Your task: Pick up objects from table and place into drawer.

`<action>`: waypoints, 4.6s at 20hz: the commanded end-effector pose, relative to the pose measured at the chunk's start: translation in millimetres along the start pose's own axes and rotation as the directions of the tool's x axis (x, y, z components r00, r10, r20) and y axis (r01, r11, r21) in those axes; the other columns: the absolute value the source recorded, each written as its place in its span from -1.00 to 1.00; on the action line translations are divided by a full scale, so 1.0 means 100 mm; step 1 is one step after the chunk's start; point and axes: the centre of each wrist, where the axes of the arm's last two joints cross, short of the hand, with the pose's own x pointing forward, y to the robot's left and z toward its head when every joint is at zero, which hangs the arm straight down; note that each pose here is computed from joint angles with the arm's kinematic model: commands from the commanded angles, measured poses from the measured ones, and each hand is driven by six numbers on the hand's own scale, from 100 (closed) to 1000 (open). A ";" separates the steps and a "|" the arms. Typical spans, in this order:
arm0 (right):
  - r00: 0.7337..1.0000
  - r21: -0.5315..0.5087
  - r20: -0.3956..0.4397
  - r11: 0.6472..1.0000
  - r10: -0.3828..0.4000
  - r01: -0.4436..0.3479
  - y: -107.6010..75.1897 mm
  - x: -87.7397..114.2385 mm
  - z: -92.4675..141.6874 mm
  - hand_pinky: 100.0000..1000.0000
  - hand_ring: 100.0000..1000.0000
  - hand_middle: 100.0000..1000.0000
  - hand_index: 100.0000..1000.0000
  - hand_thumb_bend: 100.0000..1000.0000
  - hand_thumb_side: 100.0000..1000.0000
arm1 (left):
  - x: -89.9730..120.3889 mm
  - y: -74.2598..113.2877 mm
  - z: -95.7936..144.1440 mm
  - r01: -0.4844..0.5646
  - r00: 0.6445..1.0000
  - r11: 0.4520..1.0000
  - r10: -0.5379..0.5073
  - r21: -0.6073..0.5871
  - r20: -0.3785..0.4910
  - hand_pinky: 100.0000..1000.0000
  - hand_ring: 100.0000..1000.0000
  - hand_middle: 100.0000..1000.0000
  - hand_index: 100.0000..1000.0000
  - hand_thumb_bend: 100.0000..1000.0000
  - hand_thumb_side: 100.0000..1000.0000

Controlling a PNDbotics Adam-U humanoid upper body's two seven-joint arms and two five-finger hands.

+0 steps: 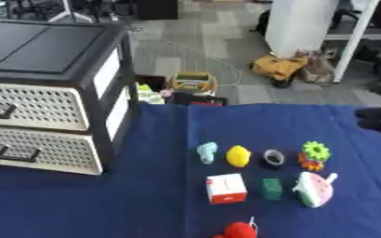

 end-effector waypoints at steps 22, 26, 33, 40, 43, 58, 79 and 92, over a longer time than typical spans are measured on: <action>1.000 -0.003 0.025 1.000 -0.008 0.008 -0.04 0.07 -0.04 0.36 0.35 -0.21 0.65 -1.00 1.00 | -0.01 -0.16 -0.03 0.211 0.977 0.955 -0.196 -0.209 0.087 -1.00 -1.00 -1.00 0.58 -1.00 1.00; 1.000 -0.006 0.023 1.000 -0.009 0.010 -0.04 0.06 -0.04 0.36 0.35 -0.22 0.65 -1.00 1.00 | 0.01 -0.25 -0.06 0.237 0.971 0.941 -0.219 -0.243 0.099 -1.00 -1.00 -1.00 0.56 -1.00 1.00; 1.000 -0.005 0.022 1.000 -0.012 0.012 -0.03 0.06 -0.03 0.36 0.35 -0.22 0.65 -1.00 1.00 | -0.01 -0.32 -0.07 0.273 0.962 0.931 -0.257 -0.243 0.096 -1.00 -1.00 -1.00 0.61 -1.00 1.00; 1.000 0.000 0.017 1.000 -0.012 0.012 -0.03 0.06 -0.02 0.37 0.35 -0.23 0.65 -1.00 1.00 | -0.03 -0.27 -0.08 0.260 0.965 0.952 -0.249 -0.162 0.086 -1.00 -1.00 -1.00 0.66 -1.00 1.00; 1.000 0.002 0.015 1.000 -0.012 0.012 -0.03 0.05 -0.02 0.37 0.35 -0.23 0.65 -1.00 1.00 | -0.05 -0.22 -0.07 0.241 0.970 0.961 -0.233 -0.133 0.076 -1.00 -1.00 -1.00 0.65 -1.00 1.00; 1.000 0.011 0.021 1.000 -0.012 0.012 -0.03 0.06 -0.03 0.38 0.35 -0.24 0.65 -1.00 1.00 | -0.17 -0.16 0.04 0.174 0.985 0.968 -0.175 -0.182 0.010 -1.00 -1.00 -1.00 0.63 -1.00 1.00; 1.000 0.004 0.011 1.000 -0.023 0.023 -0.03 0.05 -0.01 0.38 0.35 -0.24 0.66 -1.00 1.00 | -0.18 -0.26 0.03 0.033 0.999 0.947 -0.030 -0.318 0.014 -1.00 -1.00 -1.00 0.42 -1.00 1.00; 1.000 -0.006 0.001 1.000 -0.028 0.028 -0.03 0.03 0.01 0.38 0.35 -0.23 0.66 -1.00 1.00 | -0.14 -0.31 0.01 -0.006 0.999 0.921 0.024 -0.390 0.042 -1.00 -1.00 -1.00 0.50 -1.00 1.00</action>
